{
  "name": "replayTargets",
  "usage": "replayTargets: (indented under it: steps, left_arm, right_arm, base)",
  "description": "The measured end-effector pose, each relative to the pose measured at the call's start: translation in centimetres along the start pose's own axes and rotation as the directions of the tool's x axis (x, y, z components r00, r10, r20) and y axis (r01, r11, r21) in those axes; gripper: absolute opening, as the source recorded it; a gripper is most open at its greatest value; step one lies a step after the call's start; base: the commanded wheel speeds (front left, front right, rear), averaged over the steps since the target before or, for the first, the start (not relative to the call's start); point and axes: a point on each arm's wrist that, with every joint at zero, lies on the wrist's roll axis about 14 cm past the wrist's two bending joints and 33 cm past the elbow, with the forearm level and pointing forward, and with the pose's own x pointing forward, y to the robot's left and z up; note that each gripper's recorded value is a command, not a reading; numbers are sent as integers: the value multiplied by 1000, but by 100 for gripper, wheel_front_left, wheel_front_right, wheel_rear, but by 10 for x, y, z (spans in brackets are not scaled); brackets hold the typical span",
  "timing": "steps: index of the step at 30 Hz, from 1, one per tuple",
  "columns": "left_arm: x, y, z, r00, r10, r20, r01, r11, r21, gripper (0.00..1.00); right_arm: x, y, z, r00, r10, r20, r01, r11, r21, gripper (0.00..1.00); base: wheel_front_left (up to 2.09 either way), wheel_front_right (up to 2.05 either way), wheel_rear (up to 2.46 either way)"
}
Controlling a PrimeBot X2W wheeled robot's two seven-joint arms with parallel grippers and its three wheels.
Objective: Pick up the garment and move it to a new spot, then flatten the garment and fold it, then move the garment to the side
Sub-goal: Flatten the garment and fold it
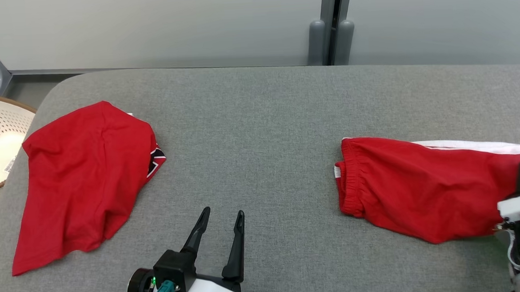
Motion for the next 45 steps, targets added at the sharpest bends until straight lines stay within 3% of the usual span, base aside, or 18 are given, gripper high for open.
replayTargets:
  steps: [8, 15, 26, 27, 28, 32, 35, 39, 45]
  left_arm:
    - [-12, 8, 7, 999, 33, 23, -33, 999, -13, 100]
    - [-24, 21, 12, 995, 86, 43, -85, 996, -27, 100]
    - [-38, 35, 16, 988, 144, 60, -143, 989, -35, 100]
    - [-39, 35, 16, 987, 148, 61, -146, 989, -35, 100]
    - [-40, 36, 16, 986, 152, 61, -150, 988, -36, 100]
    - [-43, 40, 15, 984, 165, 60, -163, 986, -37, 100]
    - [-44, 41, 14, 983, 172, 56, -170, 985, -41, 100]
    - [-45, 42, 12, 983, 176, 48, -174, 984, -44, 100]
    - [-46, 45, 9, 981, 191, 37, -189, 981, -50, 100]
  right_arm:
    - [-10, 79, -16, 973, 228, -33, -229, 973, -30, 0]
    - [-33, 135, -55, 902, 404, -156, -415, 909, -48, 0]
    - [-57, 163, -109, 807, 487, -335, -545, 832, -102, 0]
    - [-59, 162, -114, 799, 488, -350, -556, 823, -122, 64]
    - [-60, 161, -119, 796, 485, -362, -561, 815, -143, 100]
    - [-67, 168, -137, 759, 498, -419, -611, 767, -197, 100]
    - [-71, 173, -150, 721, 510, -469, -670, 686, -284, 100]
    - [-71, 173, -164, 690, 501, -522, -712, 600, -365, 100]
    - [-75, 155, -196, 656, 404, -637, -726, 568, -388, 100]
  base:
    - [0, 0, 0]
    - [0, 0, 0]
    - [0, 0, 0]
    - [0, 0, 0]
    - [0, 0, 0]
    - [0, 0, 0]
    - [0, 0, 0]
    - [0, 0, 0]
    - [0, 0, 0]
